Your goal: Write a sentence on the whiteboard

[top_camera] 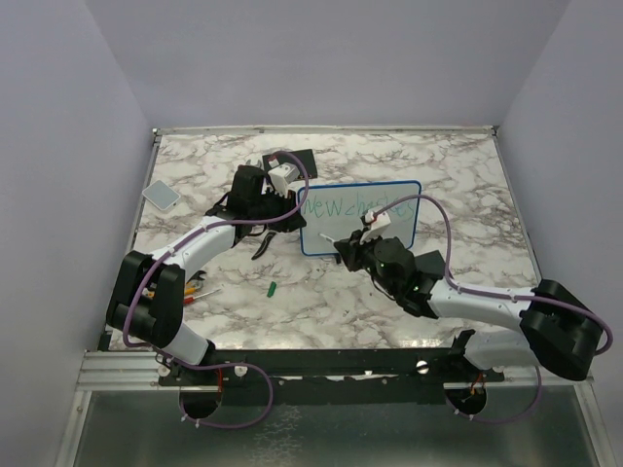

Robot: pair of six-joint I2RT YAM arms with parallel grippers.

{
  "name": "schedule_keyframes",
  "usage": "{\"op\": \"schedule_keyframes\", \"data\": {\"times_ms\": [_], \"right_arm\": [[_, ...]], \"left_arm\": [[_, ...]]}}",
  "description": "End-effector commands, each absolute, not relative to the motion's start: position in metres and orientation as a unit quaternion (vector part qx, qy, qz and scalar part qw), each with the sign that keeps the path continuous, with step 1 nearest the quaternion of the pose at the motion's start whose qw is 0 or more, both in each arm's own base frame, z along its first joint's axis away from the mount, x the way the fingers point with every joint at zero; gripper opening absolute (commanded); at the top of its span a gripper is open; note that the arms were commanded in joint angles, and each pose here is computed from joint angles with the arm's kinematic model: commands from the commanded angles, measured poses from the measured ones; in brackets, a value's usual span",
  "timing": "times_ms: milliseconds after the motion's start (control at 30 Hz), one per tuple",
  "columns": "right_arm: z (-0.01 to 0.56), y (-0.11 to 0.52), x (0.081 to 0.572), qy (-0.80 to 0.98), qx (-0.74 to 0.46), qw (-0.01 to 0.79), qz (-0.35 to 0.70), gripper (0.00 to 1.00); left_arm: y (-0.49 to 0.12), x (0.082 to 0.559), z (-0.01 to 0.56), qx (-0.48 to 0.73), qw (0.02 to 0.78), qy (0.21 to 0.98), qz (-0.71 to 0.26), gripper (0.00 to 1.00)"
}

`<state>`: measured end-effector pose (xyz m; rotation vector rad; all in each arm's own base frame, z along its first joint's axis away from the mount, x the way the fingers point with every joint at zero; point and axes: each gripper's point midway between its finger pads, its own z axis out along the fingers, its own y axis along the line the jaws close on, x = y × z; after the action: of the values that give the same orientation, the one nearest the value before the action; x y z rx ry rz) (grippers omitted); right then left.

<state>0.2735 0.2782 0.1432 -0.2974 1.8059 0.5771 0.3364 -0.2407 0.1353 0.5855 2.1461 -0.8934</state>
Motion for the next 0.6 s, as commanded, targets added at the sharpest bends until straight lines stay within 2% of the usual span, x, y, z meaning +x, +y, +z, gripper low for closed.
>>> {"op": "schedule_keyframes", "data": {"times_ms": [0, 567], "right_arm": [[0.158, 0.289, 0.283, 0.755, -0.133, 0.592, 0.246, 0.01], [0.113, 0.281, 0.268, 0.8, -0.136, 0.539, 0.224, 0.01]], "left_arm": [[-0.244, 0.339, 0.155, 0.231, 0.384, 0.824, -0.347, 0.2], [-0.244, 0.339, 0.155, 0.231, 0.383, 0.824, -0.348, 0.2]]}}
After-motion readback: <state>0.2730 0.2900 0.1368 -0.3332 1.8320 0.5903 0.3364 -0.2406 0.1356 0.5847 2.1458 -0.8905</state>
